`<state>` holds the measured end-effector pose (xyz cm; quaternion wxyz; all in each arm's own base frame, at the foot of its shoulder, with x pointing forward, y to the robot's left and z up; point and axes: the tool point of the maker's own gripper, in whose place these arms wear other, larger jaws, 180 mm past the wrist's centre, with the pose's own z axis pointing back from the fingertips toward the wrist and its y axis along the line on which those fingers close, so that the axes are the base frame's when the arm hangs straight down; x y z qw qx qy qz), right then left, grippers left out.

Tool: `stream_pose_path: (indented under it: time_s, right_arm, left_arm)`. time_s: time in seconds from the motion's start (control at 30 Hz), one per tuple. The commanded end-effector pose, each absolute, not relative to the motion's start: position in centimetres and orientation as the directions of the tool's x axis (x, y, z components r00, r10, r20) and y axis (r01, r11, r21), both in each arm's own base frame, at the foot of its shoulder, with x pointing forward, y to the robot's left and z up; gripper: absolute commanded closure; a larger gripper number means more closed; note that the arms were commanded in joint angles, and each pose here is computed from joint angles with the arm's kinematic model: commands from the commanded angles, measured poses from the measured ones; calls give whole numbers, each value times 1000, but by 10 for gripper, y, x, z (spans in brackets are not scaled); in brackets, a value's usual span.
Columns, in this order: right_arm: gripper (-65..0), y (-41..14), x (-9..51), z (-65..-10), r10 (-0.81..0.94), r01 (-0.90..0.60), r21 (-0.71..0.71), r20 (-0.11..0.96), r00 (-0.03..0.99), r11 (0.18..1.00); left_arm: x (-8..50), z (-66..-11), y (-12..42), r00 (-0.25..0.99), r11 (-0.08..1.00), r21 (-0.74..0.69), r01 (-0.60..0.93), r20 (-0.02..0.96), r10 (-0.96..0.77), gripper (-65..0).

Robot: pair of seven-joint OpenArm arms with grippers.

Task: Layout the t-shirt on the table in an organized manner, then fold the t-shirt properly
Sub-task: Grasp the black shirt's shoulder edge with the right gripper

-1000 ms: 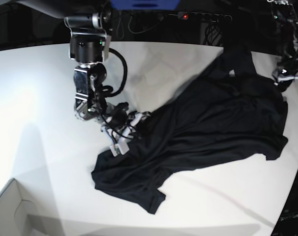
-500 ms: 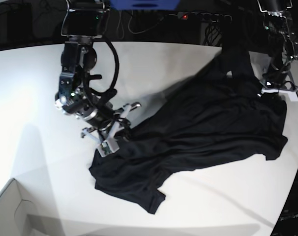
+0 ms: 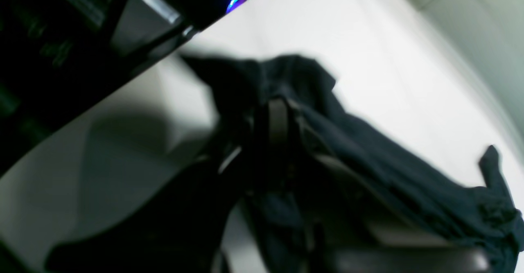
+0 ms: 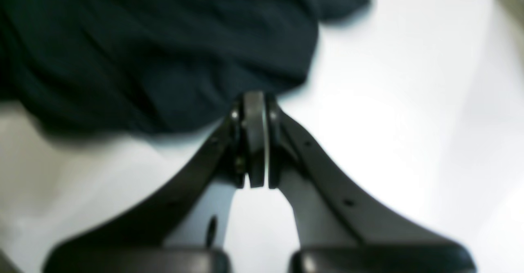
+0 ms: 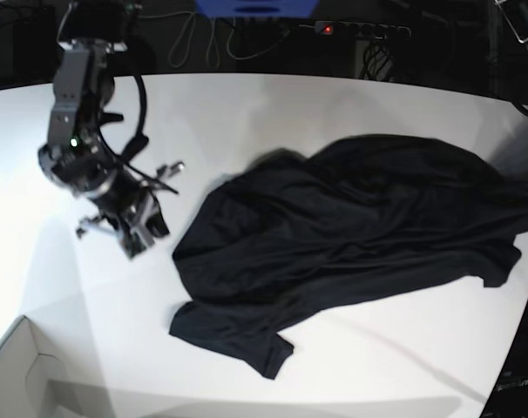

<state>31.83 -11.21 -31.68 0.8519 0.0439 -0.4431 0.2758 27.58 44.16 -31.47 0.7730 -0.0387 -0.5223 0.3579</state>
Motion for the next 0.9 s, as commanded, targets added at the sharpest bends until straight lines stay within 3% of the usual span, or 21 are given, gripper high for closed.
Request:
stream_pose_path:
  time_s: [0.0,0.3,0.57,0.63,0.87]
  right_arm:
    - [0,-108,315,-303,430,-520,-183,807,405,834]
    - [0,-86,253,-341,378,-537,-49,764,523,842]
    - [0,-16,238,-339,395,-668,25,789,471,744]
    - [-55,-3,233,-344,406,-695,44,784,469,717]
    - [-344,4,248,-360,410,-704,73,769,491,706]
  left_arm:
    - [278,-301,447,178,747,-441,-498,791,585,-2]
    - [253,-347,420,235,690,-480,-541,702,672,-2]
    - [249,-355,414,244,680,-486,-548,685,686,-2]
    - [249,-355,414,245,680,-486,-548,684,687,-2]
    - [241,-360,414,258,680,-476,-558,679,687,-2]
